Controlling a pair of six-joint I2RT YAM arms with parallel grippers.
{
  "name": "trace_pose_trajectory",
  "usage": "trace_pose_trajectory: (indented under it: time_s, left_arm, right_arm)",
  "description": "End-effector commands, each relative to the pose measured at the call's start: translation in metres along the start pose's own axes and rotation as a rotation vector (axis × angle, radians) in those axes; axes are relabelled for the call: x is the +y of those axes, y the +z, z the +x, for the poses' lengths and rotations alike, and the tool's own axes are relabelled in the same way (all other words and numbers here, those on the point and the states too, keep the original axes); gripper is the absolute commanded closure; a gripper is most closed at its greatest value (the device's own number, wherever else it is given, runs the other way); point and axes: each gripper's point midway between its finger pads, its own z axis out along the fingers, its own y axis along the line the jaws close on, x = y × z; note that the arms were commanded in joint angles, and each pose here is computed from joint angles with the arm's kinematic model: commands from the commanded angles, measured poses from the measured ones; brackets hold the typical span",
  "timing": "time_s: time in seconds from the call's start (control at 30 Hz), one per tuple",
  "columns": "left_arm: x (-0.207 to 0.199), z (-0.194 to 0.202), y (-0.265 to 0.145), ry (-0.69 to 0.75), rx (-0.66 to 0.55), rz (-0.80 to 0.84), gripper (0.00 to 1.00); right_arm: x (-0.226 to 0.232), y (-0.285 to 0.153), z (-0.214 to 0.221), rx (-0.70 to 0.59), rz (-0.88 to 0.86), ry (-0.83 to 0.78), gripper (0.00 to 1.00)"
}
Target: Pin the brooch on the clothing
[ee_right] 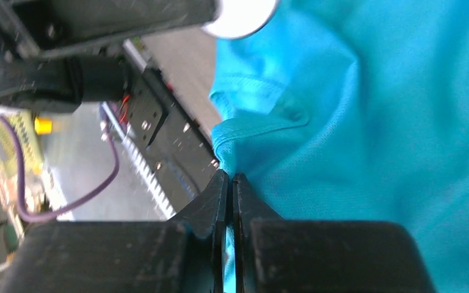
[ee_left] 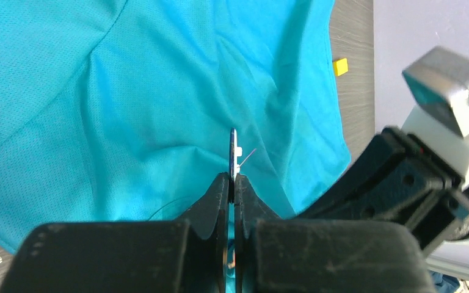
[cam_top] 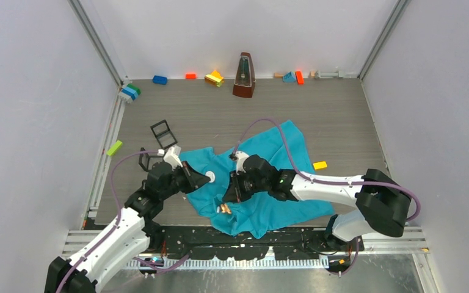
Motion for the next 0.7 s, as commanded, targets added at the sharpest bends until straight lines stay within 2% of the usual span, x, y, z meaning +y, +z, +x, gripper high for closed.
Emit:
trace_pose_trajectory:
  time_s: [0.0,0.2,0.27,0.3,0.4,0.43,0.57,0.67]
  left_arm:
    - [-0.007,-0.012,-0.002,0.029,-0.048,0.009,1.0]
    - [-0.001,-0.013,-0.005,0.051,-0.041,-0.027,1.0]
    - [0.002,-0.01,-0.005,0.047,-0.035,-0.032,1.0]
    - [0.004,-0.008,-0.004,0.045,-0.03,-0.036,1.0]
    - [0.008,-0.003,-0.004,0.05,-0.017,-0.039,1.0]
    - [0.009,-0.003,-0.004,0.055,-0.016,-0.041,1.0]
    - [0.014,0.001,-0.005,0.067,-0.005,-0.054,1.0]
    - [0.016,0.008,-0.004,0.051,0.016,-0.051,1.0]
  right_arm:
    - [0.038,-0.003,0.03,0.127,-0.184,-0.078,0.99]
    - [0.064,0.003,0.073,0.289,-0.254,-0.128,0.96]
    - [0.069,0.001,0.073,0.285,-0.261,-0.131,0.88]
    - [0.071,0.0,0.071,0.277,-0.259,-0.131,0.8]
    - [0.071,-0.008,0.046,0.162,-0.2,-0.152,0.66]
    - [0.063,-0.011,0.045,0.158,-0.148,-0.146,0.59]
    - [0.045,-0.026,0.002,-0.011,-0.008,-0.106,0.5]
    - [0.017,-0.028,-0.014,-0.067,0.125,-0.05,0.48]
